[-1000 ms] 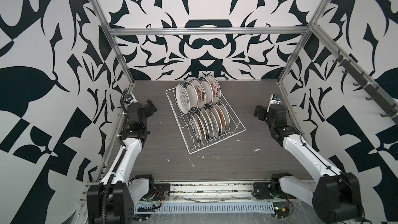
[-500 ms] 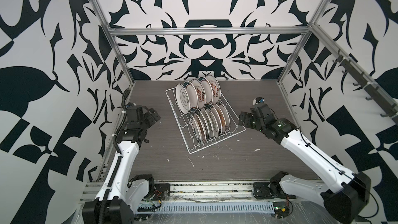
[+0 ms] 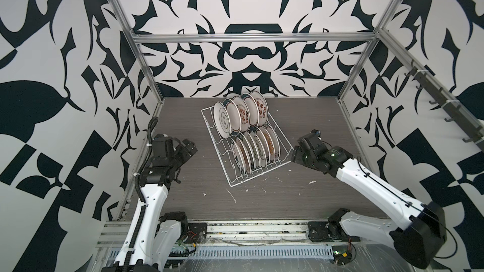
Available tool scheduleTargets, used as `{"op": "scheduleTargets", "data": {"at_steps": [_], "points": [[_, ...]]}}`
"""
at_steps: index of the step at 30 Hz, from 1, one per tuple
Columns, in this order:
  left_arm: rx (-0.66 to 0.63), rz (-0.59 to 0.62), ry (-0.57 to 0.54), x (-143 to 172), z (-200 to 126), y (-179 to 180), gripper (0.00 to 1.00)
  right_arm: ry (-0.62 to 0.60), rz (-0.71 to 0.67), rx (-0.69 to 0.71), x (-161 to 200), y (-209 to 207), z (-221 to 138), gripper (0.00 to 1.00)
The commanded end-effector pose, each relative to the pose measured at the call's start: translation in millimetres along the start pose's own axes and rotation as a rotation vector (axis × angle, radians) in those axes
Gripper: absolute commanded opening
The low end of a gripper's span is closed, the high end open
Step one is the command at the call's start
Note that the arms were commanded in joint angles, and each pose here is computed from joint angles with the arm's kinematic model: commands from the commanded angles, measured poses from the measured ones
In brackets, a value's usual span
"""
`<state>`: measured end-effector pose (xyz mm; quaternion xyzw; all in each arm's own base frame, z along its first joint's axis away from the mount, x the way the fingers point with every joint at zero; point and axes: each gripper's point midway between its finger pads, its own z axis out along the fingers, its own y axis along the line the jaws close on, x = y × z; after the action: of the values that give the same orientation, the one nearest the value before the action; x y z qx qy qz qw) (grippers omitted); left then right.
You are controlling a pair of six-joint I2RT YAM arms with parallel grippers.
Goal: Unload the plates from the dish rack
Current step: Move the dish rack to the middle-right of the table.
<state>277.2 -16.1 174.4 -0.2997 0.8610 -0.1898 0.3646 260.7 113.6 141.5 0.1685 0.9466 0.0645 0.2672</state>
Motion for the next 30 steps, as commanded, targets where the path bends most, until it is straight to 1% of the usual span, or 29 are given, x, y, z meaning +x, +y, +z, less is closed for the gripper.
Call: {"op": "scheduleTargets", "data": {"at_steps": [1,4,10,18,30], "points": [[-0.007,-0.025,0.065,16.8,2.7,5.7,0.99,-0.006,0.029,0.009,0.0,6.1,3.2,0.77],[0.006,-0.028,0.084,19.9,3.8,3.6,0.99,0.019,0.044,0.007,6.7,10.3,13.0,0.73],[0.007,-0.018,0.1,22.6,6.0,3.7,0.99,0.055,0.068,-0.004,17.0,22.7,25.0,0.6],[-0.003,-0.01,0.147,29.5,13.7,6.1,0.99,0.089,0.072,0.036,27.0,18.1,36.0,0.45],[-0.019,0.004,0.177,30.2,21.0,6.1,0.99,0.131,0.062,0.086,36.9,16.0,53.9,0.28]]}}
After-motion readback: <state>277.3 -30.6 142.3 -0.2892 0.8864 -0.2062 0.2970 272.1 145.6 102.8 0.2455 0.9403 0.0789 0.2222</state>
